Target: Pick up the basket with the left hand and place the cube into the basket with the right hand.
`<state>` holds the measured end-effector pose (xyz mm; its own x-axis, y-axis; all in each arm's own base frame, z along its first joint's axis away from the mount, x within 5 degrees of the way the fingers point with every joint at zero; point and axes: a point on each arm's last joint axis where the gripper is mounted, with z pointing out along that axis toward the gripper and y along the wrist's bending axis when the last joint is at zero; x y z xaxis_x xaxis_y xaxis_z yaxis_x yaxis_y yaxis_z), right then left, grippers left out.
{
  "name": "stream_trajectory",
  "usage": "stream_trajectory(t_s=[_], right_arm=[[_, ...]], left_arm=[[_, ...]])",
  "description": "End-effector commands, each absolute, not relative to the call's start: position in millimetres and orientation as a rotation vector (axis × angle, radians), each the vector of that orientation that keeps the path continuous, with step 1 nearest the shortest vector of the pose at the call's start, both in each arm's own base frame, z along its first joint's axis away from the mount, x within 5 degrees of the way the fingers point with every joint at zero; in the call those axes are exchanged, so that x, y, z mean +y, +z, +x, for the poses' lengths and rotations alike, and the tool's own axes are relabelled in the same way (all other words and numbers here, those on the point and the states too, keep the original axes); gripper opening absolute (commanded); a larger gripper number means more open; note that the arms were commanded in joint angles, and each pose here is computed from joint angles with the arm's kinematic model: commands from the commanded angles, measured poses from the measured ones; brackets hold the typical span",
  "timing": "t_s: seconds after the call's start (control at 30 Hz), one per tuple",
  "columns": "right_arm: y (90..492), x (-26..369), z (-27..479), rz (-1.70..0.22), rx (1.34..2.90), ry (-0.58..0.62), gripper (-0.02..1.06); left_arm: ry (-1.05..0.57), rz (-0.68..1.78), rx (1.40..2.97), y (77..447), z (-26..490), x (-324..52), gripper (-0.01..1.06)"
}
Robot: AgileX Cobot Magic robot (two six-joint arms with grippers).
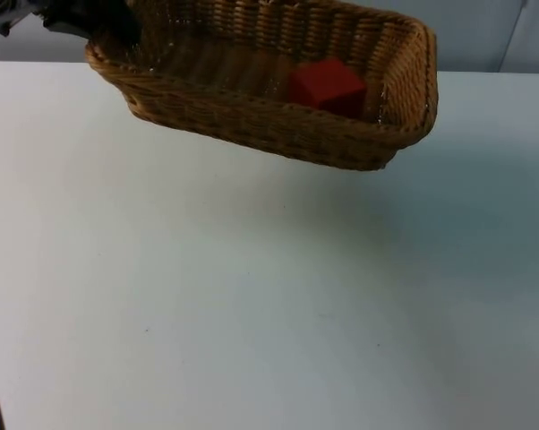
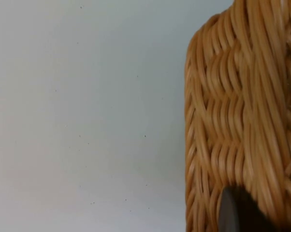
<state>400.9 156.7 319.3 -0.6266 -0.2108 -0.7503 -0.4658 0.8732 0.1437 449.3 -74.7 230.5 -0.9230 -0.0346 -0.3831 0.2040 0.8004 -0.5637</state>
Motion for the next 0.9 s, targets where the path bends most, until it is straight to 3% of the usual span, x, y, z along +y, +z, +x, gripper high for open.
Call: stream_trajectory(t_s=[0.0, 0.07, 0.13, 0.23, 0.4, 0.57, 0.87], right_arm=[[342, 136, 405, -0.392, 2.204, 0.382, 0.45], [364, 106, 409, -0.244, 2.169, 0.340, 0.04], [370, 89, 410, -0.178, 2.156, 0.306, 0.00], [386, 31, 406, -0.040, 2.156, 0.170, 0.00], [391, -25, 393, 0.100, 2.212, 0.085, 0.00], [393, -56, 381, 0.186, 2.260, 0.042, 0.00], [392, -60, 378, 0.129, 2.284, 0.035, 0.00]], left_arm=[[-0.953, 0.099, 2.582, 239, 447, -80, 0.00], [-0.953, 0.099, 2.582, 239, 447, -80, 0.00], [-0.953, 0.099, 2.582, 239, 447, -80, 0.00], [-0.949, 0.099, 2.582, 239, 448, -80, 0.00], [-0.939, 0.092, 2.573, 239, 449, -79, 0.00], [-0.931, 0.084, 2.564, 239, 450, -79, 0.00], [-0.915, 0.042, 2.518, 241, 455, -78, 0.00]])
